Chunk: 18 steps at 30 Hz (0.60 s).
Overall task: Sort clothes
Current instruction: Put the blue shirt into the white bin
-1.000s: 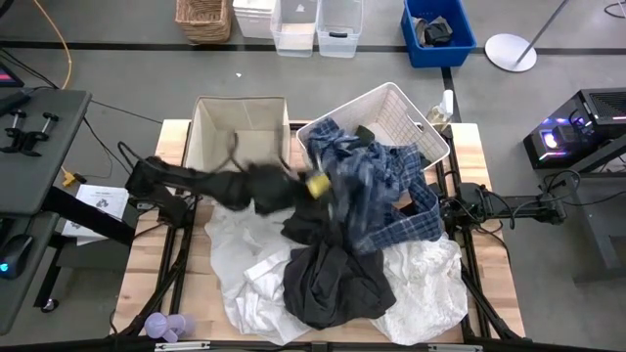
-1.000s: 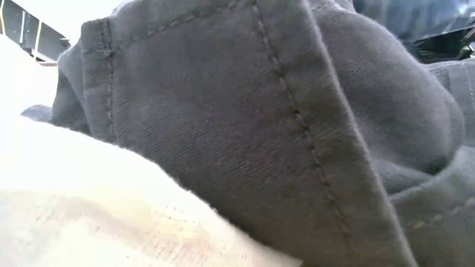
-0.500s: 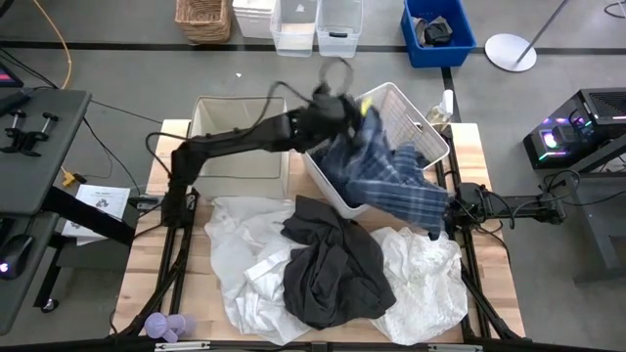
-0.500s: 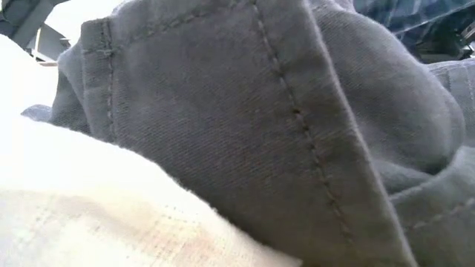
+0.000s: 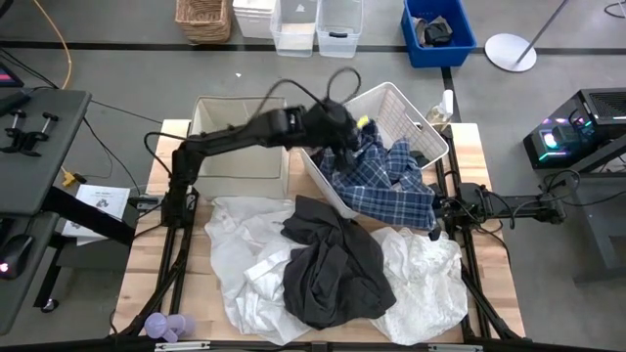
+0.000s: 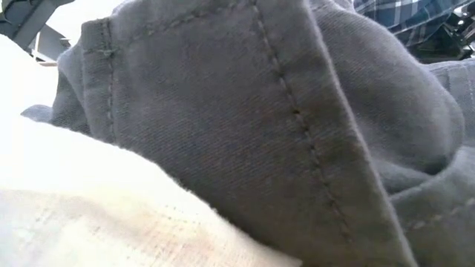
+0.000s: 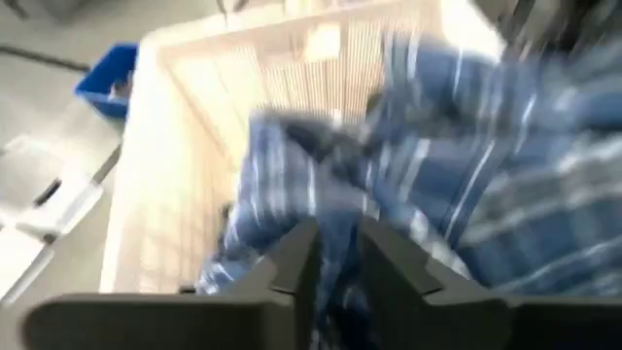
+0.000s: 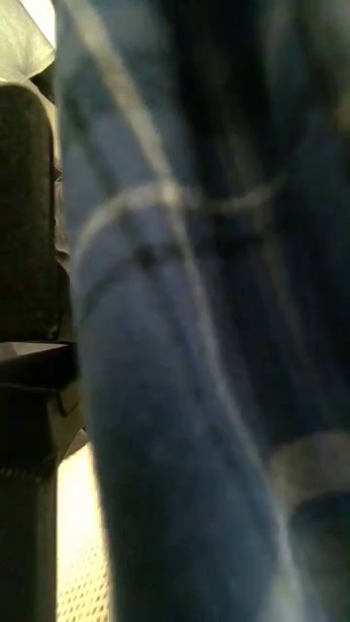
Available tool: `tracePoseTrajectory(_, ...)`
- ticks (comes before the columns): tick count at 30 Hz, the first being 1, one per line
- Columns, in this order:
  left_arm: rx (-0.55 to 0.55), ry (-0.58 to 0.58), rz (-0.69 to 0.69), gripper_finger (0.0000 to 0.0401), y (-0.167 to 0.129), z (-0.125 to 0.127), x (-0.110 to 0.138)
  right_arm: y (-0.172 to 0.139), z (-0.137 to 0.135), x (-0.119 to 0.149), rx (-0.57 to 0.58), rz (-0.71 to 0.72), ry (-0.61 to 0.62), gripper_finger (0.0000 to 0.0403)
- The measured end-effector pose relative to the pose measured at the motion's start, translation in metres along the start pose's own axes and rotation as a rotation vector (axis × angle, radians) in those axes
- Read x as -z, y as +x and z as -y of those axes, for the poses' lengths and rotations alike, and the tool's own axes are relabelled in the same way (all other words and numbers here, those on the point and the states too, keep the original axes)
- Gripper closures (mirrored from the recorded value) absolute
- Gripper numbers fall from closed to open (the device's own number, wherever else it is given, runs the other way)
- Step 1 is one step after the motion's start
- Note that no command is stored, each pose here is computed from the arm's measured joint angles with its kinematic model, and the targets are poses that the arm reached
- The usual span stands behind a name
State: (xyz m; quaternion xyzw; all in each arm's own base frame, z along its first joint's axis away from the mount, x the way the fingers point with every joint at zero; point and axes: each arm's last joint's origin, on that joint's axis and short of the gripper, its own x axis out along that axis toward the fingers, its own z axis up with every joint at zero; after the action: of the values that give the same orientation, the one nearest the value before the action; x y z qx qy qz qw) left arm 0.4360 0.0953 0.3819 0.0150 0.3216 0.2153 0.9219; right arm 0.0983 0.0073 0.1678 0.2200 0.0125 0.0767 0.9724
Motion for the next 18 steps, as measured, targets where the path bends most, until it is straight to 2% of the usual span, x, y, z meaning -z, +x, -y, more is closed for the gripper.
tracePoseTrajectory(5,0.026,-0.022,0.082,0.0245,-0.025,-0.003,-0.021,0.000,0.000,0.000,0.000,-0.002,0.000,0.0402)
tracePoseTrajectory(7,0.071,-0.049,0.132,0.0215,-0.037,0.000,-0.029,0.000,0.000,0.000,0.001,-0.003,0.000,0.0402)
tracePoseTrajectory(9,0.222,-0.104,0.195,0.0188,-0.051,0.004,-0.034,0.000,0.000,0.000,0.001,-0.003,0.000,0.0402)
tracePoseTrajectory(11,0.437,-0.131,0.271,0.0167,-0.061,0.018,-0.043,0.000,0.000,0.000,0.002,-0.005,0.000,0.0402)
tracePoseTrajectory(13,0.577,-0.073,0.291,0.0154,-0.071,0.045,-0.044,0.000,0.000,0.000,0.002,-0.005,0.000,0.0402)
tracePoseTrajectory(14,0.602,-0.012,0.299,0.0151,-0.075,0.060,-0.042,0.000,0.000,0.000,0.002,-0.005,0.000,0.0402)
tracePoseTrajectory(18,0.554,0.280,0.342,0.0147,-0.084,0.117,-0.030,0.000,0.000,0.000,0.002,-0.005,0.000,0.0402)
